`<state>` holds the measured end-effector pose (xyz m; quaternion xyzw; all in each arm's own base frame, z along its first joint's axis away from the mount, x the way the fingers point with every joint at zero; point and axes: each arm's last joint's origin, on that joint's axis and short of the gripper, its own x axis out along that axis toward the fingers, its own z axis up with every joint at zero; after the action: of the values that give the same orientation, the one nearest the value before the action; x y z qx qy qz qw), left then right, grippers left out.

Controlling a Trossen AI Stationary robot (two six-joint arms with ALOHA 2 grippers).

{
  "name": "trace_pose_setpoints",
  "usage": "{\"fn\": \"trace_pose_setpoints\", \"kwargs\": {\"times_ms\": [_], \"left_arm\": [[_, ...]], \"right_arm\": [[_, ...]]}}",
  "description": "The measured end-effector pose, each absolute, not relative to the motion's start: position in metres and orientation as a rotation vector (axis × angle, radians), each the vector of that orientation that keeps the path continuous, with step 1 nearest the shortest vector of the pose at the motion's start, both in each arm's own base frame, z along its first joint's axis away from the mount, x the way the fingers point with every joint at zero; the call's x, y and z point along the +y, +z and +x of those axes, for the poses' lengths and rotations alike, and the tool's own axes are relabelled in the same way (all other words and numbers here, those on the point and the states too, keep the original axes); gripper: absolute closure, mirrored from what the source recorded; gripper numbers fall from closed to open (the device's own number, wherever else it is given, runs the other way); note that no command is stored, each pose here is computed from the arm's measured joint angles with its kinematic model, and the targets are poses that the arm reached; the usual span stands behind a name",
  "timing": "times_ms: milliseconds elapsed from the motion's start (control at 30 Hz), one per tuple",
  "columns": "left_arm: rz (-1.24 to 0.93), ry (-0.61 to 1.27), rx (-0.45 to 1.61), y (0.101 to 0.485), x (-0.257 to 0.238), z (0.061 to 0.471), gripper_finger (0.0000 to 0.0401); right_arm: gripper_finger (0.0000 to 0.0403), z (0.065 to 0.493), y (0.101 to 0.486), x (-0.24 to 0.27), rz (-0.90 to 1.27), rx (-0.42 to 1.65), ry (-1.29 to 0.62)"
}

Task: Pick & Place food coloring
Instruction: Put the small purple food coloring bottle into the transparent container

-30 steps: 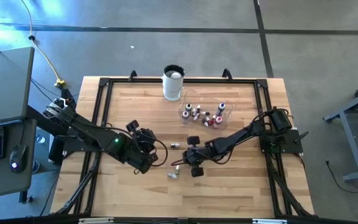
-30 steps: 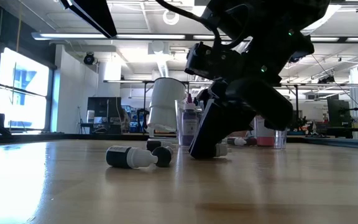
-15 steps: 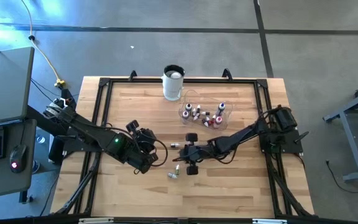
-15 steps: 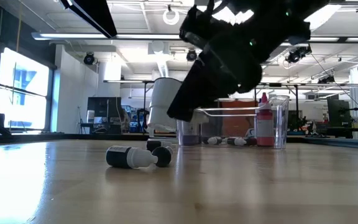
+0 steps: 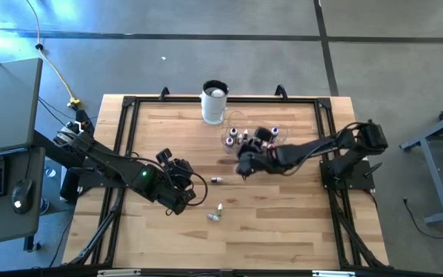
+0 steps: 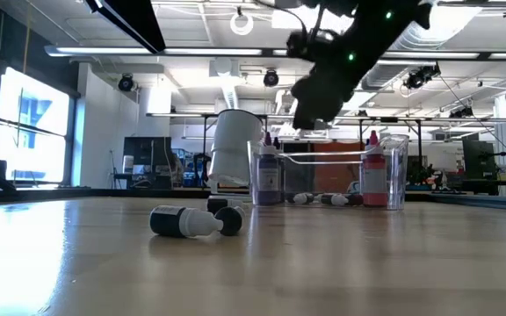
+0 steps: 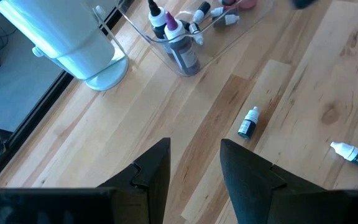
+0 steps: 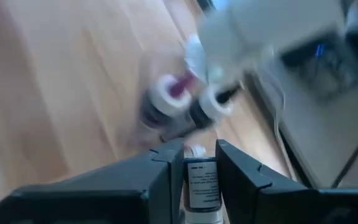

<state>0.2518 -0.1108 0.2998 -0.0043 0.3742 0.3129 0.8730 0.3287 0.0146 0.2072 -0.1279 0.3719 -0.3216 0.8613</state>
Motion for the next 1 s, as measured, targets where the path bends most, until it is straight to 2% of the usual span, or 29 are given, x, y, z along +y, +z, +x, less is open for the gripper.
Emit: {"fn": "trace_pose_setpoints", "kwargs": {"times_ms": [200,600,1000], "left_arm": [[0.006,0.646,0.785,0.300,-0.111,0.252,0.0264],[0.006,0.643,0.784,0.300,-0.111,0.252,0.0264],[0.001,0.641,0.779,0.300,-0.111,0.253,0.0263]], "right_arm": [[0.0319,0.328,0.195,-0.027,-0.094,0.867,-0.709],[0.0313,0.331,0.171,-0.067,0.037,0.938,-0.731],[0.0309,0.336,0.164,-0.072,-0.021,0.953,-0.707]]}}
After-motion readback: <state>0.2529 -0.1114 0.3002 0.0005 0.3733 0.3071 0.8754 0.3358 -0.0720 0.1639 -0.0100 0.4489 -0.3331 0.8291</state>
